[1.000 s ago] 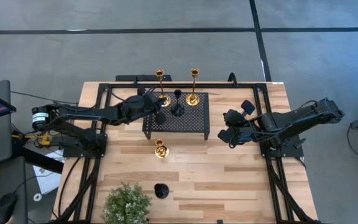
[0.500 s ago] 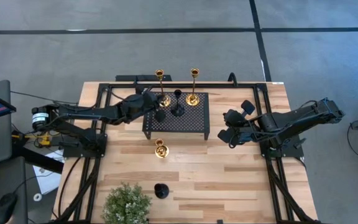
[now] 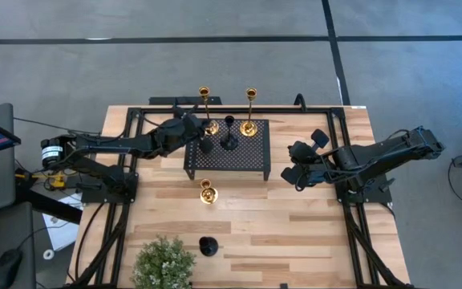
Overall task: Pick & Place candle stick holders
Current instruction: Put the large gold candle holder on the shelf, then put the small gold candle holder on the shelf
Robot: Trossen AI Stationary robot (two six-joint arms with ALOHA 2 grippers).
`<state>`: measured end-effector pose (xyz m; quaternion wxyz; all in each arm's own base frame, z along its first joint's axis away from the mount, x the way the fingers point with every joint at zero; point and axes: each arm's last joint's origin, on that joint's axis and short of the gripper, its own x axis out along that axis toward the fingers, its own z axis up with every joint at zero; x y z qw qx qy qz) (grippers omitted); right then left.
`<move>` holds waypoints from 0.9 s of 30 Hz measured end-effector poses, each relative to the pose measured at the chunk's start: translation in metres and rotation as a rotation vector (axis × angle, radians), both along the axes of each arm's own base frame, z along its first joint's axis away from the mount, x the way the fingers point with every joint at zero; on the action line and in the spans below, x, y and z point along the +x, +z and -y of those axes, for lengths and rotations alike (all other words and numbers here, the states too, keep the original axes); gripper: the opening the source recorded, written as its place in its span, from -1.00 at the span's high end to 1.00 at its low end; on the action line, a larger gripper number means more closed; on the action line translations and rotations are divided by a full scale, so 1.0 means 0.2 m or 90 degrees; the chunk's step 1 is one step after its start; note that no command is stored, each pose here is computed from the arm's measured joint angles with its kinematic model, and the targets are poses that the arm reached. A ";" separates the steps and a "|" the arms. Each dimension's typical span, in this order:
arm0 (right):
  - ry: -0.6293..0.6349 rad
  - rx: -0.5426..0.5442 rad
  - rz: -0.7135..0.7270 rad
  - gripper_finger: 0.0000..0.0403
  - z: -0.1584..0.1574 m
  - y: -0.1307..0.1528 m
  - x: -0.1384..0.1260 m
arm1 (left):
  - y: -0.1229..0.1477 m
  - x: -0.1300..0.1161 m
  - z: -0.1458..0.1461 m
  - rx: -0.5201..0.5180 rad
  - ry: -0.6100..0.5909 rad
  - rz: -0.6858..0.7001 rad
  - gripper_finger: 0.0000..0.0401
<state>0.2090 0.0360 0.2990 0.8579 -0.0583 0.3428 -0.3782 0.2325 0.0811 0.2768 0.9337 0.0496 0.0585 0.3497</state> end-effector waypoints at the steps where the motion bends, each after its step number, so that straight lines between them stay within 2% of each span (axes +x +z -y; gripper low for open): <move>1: 0.000 0.000 0.000 1.00 0.00 0.00 0.00 | 0.00 0.00 0.00 -0.004 -0.011 0.003 0.99; 8: 0.000 0.000 0.000 1.00 0.00 0.00 0.00 | 0.00 0.03 0.05 -0.052 -0.135 0.033 0.99; 17: 0.001 0.000 0.000 1.00 0.00 0.00 0.00 | 0.04 0.02 0.23 0.004 -0.235 -0.004 0.99; 19: 0.004 0.001 0.002 1.00 -0.01 0.00 0.00 | 0.04 -0.01 0.26 0.003 -0.242 -0.028 0.99; 23: 0.011 0.001 0.003 1.00 -0.02 0.00 0.00 | 0.08 -0.13 0.30 0.008 -0.190 -0.060 0.99; 25: 0.014 0.002 0.006 1.00 -0.02 0.00 0.00 | 0.11 -0.19 0.31 0.008 -0.200 -0.058 0.99; 27: 0.017 0.003 0.009 1.00 -0.03 0.00 0.00 | 0.13 -0.24 0.34 0.004 -0.243 -0.055 0.99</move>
